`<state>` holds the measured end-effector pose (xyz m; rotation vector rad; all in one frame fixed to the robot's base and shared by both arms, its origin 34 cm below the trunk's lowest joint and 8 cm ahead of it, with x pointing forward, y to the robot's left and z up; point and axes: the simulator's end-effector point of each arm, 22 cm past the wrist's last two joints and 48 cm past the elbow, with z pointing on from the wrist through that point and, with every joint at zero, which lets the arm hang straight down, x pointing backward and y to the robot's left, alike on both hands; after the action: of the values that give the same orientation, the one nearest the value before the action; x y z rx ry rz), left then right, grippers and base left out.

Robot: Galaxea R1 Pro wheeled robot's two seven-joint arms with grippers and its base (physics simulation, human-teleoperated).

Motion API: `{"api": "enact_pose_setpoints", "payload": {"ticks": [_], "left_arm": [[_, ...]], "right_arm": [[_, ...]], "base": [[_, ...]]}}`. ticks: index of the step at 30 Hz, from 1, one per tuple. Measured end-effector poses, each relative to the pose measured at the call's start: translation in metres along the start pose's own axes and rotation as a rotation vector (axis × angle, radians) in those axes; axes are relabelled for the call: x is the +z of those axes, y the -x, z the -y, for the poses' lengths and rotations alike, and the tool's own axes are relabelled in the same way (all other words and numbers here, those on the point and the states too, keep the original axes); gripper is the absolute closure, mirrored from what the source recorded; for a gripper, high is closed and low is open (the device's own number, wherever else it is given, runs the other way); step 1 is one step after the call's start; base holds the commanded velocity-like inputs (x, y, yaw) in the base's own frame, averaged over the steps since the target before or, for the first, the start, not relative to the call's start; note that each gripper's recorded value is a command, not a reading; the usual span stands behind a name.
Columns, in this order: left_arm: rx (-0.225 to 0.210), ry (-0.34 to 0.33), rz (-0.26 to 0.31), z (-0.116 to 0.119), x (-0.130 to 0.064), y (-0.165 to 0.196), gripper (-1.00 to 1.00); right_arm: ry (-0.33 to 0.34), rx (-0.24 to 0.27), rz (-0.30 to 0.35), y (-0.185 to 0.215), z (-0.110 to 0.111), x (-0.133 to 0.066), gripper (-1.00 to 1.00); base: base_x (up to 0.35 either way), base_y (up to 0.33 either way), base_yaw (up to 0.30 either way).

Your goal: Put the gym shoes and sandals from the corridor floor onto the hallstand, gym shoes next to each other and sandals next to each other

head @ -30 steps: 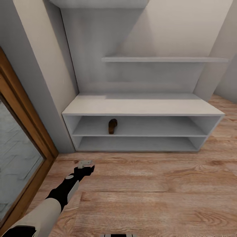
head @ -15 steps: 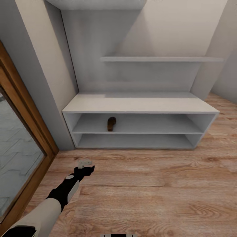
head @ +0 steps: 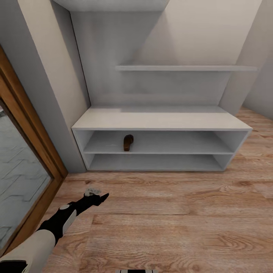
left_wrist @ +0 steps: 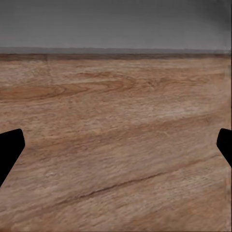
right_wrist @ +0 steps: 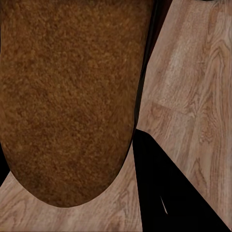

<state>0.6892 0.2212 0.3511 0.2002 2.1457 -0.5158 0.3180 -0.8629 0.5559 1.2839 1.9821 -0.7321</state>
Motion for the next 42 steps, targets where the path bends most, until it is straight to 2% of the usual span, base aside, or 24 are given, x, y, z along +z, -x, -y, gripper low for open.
{"api": "enact_pose_setpoints", "payload": {"ticks": [4,7,9,10,11,12,14,15,16,18,19,20,21,22,23,25,26,29,31,35,36,38,39,42], "left_arm": [[-0.015,-0.15,0.097,0.011,-0.019,0.011,-1.0],[-0.01,-0.198,0.123,0.008,-0.032,0.011,-1.0],[-0.011,-0.223,0.136,0.004,-0.041,0.01,-1.0],[-0.017,-0.239,0.149,-0.001,-0.05,0.01,-1.0],[-0.02,-0.242,0.154,-0.004,-0.053,0.01,-1.0],[-0.026,-0.25,0.164,-0.008,-0.059,0.01,-1.0],[-0.031,-0.282,0.186,-0.008,-0.068,0.012,-1.0],[-0.026,-0.316,0.198,-0.003,-0.073,0.013,-1.0],[-0.025,-0.328,0.201,-0.001,-0.075,0.013,-1.0],[-0.029,-0.365,0.197,0.004,-0.08,0.008,-1.0],[-0.038,-0.383,0.188,0.006,-0.085,0.0,-1.0],[-0.037,-0.386,0.187,0.007,-0.086,-0.002,-1.0],[-0.033,-0.387,0.187,0.007,-0.087,-0.005,-1.0],[-0.028,-0.384,0.186,0.006,-0.089,-0.011,-1.0],[-0.03,-0.38,0.181,0.006,-0.09,-0.015,-1.0],[-0.042,-0.372,0.167,0.004,-0.092,-0.025,-1.0],[-0.046,-0.369,0.164,0.004,-0.093,-0.028,-1.0],[-0.05,-0.366,0.157,0.003,-0.093,-0.032,-1.0],[-0.051,-0.364,0.155,0.003,-0.094,-0.033,-1.0],[-0.052,-0.363,0.154,0.003,-0.093,-0.034,-1.0],[-0.052,-0.363,0.154,0.003,-0.093,-0.034,-1.0],[-0.052,-0.363,0.154,0.003,-0.093,-0.034,-1.0],[-0.051,-0.363,0.154,0.003,-0.093,-0.034,-1.0],[-0.052,-0.363,0.153,0.003,-0.093,-0.034,-1.0]], "right_arm": [[0.018,0.005,-0.035,-0.025,-0.01,0.005,1.0],[0.036,0.003,-0.07,-0.05,-0.023,0.008,1.0],[0.059,-0.02,-0.101,-0.071,-0.041,0.01,1.0],[0.095,-0.065,-0.132,-0.092,-0.066,0.012,1.0],[0.11,-0.09,-0.148,-0.103,-0.078,0.012,1.0],[0.139,-0.143,-0.173,-0.121,-0.101,0.011,1.0],[0.225,-0.263,-0.238,-0.173,-0.16,0.003,1.0],[0.276,-0.366,-0.278,-0.211,-0.197,-0.007,1.0],[0.325,-0.387,-0.315,-0.242,-0.223,-0.017,1.0],[0.407,-0.496,-0.364,-0.294,-0.269,-0.042,1.0],[0.479,-0.586,-0.404,-0.341,-0.305,-0.069,1.0],[0.561,-0.612,-0.448,-0.382,-0.339,-0.1,1.0],[0.592,-0.642,-0.459,-0.398,-0.353,-0.113,1.0],[0.626,-0.726,-0.457,-0.421,-0.37,-0.133,1.0],[0.716,-0.718,-0.512,-0.459,-0.399,-0.174,1.0],[0.775,-0.799,-0.518,-0.486,-0.418,-0.205,1.0],[0.806,-0.808,-0.531,-0.497,-0.427,-0.22,1.0],[0.851,-0.854,-0.532,-0.513,-0.441,-0.245,1.0],[0.846,-0.866,-0.499,-0.506,-0.455,-0.249,1.0],[0.787,-0.859,-0.39,-0.466,-0.49,-0.246,1.0],[0.751,-0.862,-0.348,-0.452,-0.497,-0.242,1.0],[0.716,-0.855,-0.315,-0.438,-0.503,-0.239,1.0],[0.668,-0.853,-0.263,-0.417,-0.51,-0.234,1.0],[0.645,-0.827,-0.208,-0.389,-0.529,-0.236,1.0]], "base": [[0.0,0.0,0.0],[0.0,0.0,0.0],[0.0,0.0,0.0],[0.0,0.0,0.0],[0.0,0.0,0.0],[0.0,0.0,0.0],[0.0,0.0,0.0],[0.0,0.0,0.0],[0.0,0.0,0.0],[0.0,0.0,0.0],[0.0,0.0,0.0],[0.0,0.0,0.0],[0.0,0.0,0.0],[0.0,0.0,0.0],[0.0,0.0,0.0],[0.0,0.0,0.0],[0.0,0.0,0.0],[0.0,0.0,0.0],[0.0,0.0,0.0],[0.0,0.0,0.0],[0.0,0.0,0.0],[0.0,0.0,0.0],[0.0,0.0,0.0],[0.0,0.0,0.0]]}}
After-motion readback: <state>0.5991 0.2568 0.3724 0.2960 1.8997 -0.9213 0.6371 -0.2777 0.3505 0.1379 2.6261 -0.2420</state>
